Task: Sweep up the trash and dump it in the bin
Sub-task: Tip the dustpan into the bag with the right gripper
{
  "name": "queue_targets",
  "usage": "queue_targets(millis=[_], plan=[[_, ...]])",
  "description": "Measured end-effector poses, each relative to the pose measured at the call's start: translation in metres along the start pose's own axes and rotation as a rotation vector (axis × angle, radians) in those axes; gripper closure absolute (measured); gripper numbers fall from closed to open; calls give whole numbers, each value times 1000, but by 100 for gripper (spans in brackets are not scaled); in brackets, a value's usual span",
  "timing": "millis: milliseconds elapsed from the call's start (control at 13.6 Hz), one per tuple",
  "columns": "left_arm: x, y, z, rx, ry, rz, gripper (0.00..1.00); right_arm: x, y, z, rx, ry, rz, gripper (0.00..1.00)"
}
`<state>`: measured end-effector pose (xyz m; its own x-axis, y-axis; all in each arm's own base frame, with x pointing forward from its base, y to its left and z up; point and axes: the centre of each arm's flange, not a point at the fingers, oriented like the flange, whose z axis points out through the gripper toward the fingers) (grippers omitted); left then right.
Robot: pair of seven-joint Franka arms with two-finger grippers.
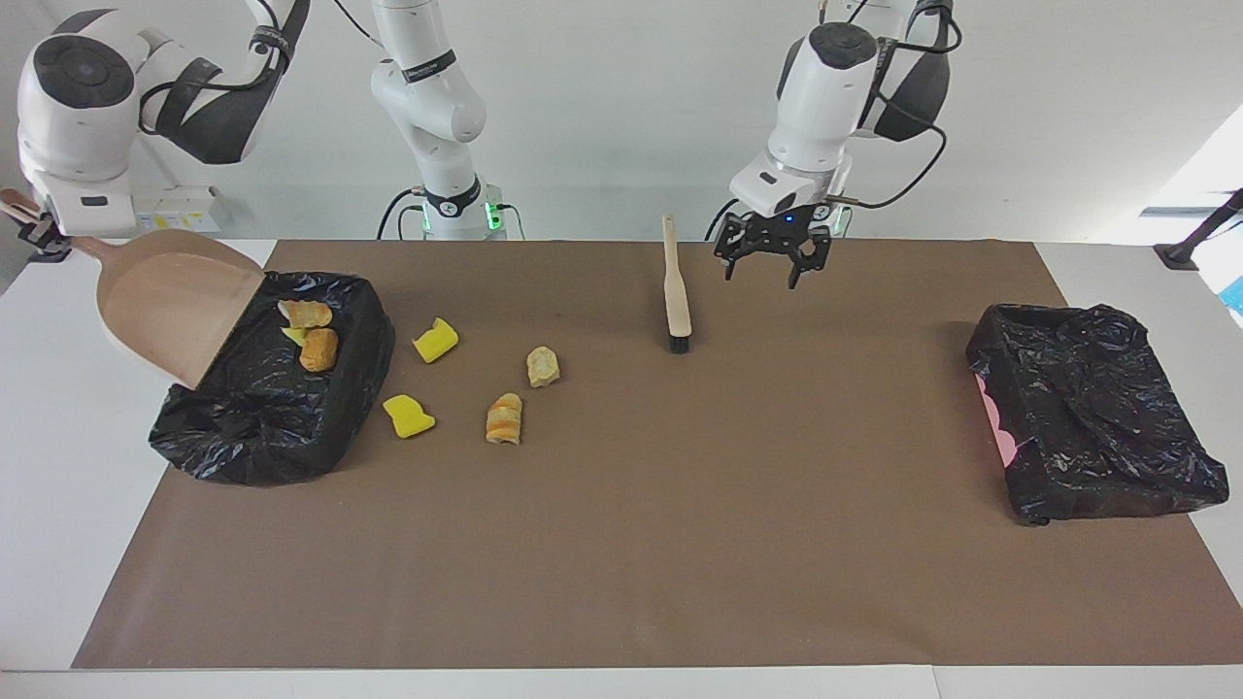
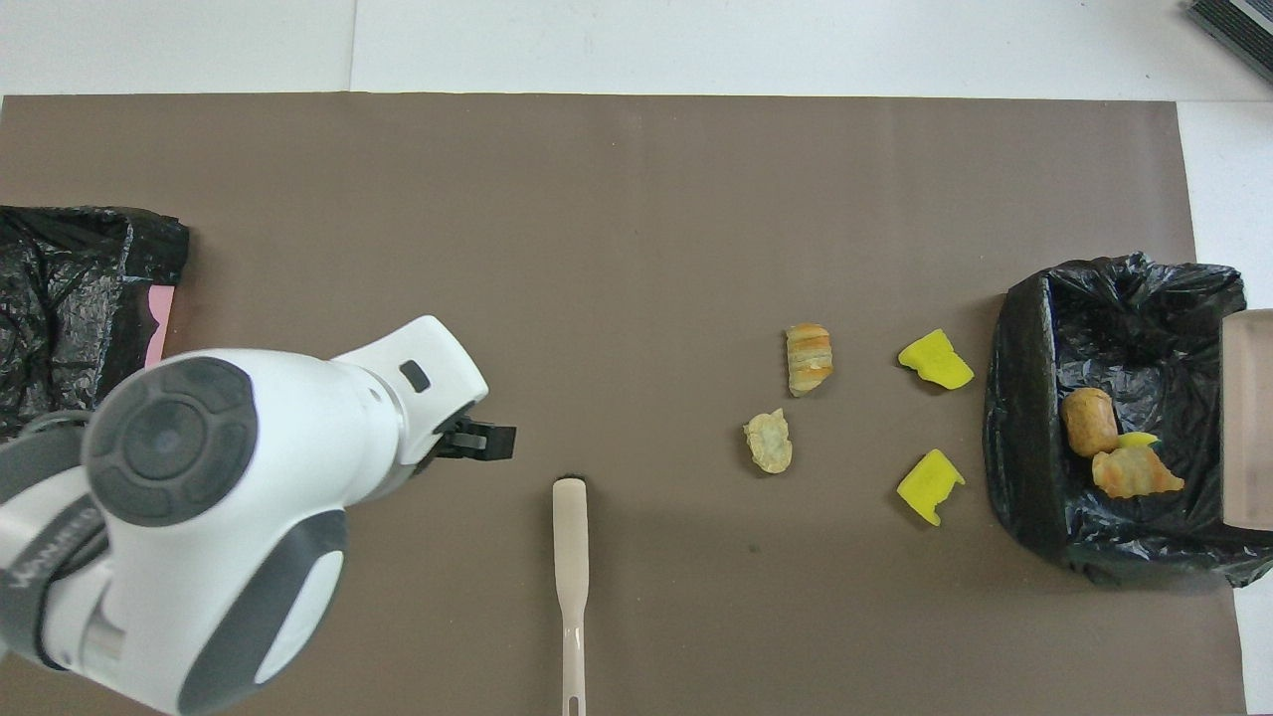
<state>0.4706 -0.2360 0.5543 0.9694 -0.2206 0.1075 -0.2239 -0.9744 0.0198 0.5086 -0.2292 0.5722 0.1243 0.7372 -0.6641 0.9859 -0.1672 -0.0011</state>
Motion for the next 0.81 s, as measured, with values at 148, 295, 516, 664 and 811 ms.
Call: queue_targets(millis=[148, 295, 516, 664, 811], plan=[[15, -40, -42, 24, 25, 26, 0, 27, 5, -27, -44, 69, -20, 69], [21, -79, -83, 27, 35, 51, 0, 54, 8, -44, -66, 173, -31, 69], [22, -121, -118, 34, 13, 32, 0, 93, 10, -67, -79, 296, -44, 69], [31, -130, -125, 33, -4, 18, 0, 126, 8, -85, -63, 351, -13, 69], [42, -132, -124, 30, -16, 15, 0, 164, 5, -109, -57, 389, 41, 69]])
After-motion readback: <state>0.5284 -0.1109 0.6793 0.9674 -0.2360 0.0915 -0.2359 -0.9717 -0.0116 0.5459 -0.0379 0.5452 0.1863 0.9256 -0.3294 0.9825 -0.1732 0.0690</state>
